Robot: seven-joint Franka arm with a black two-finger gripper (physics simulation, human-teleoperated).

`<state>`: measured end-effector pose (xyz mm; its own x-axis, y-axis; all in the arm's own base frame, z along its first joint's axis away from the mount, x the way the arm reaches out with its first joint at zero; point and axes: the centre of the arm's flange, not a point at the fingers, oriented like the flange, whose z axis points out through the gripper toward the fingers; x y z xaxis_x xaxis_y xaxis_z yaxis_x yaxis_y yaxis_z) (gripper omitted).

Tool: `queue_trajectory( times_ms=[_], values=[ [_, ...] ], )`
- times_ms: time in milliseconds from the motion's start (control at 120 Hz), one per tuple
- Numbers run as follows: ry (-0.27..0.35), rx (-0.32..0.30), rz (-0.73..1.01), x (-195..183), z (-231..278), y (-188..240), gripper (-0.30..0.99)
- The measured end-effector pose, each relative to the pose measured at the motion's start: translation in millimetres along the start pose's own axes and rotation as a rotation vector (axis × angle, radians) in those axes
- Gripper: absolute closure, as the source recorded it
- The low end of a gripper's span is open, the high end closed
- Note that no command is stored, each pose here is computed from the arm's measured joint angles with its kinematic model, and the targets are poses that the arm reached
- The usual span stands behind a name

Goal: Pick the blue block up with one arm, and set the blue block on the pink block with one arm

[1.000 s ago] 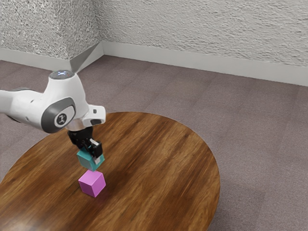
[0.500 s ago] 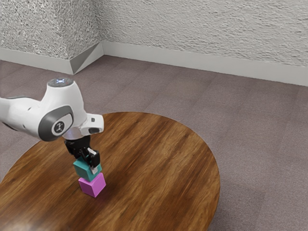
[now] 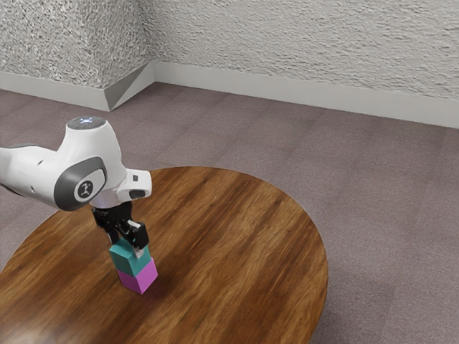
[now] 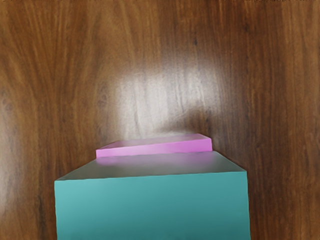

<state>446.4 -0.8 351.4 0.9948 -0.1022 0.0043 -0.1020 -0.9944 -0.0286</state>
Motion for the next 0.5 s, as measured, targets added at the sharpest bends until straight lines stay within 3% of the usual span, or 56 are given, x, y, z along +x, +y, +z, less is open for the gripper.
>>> queue_trajectory(
  times_ms=[175, 500],
  values=[
    [0.065, 0.014, 0.003, 12.5, -57.8, 3.7, 0.05],
    [0.033, 0.009, -0.003, 8.9, -71.9, 3.0, 0.01]
  ],
)
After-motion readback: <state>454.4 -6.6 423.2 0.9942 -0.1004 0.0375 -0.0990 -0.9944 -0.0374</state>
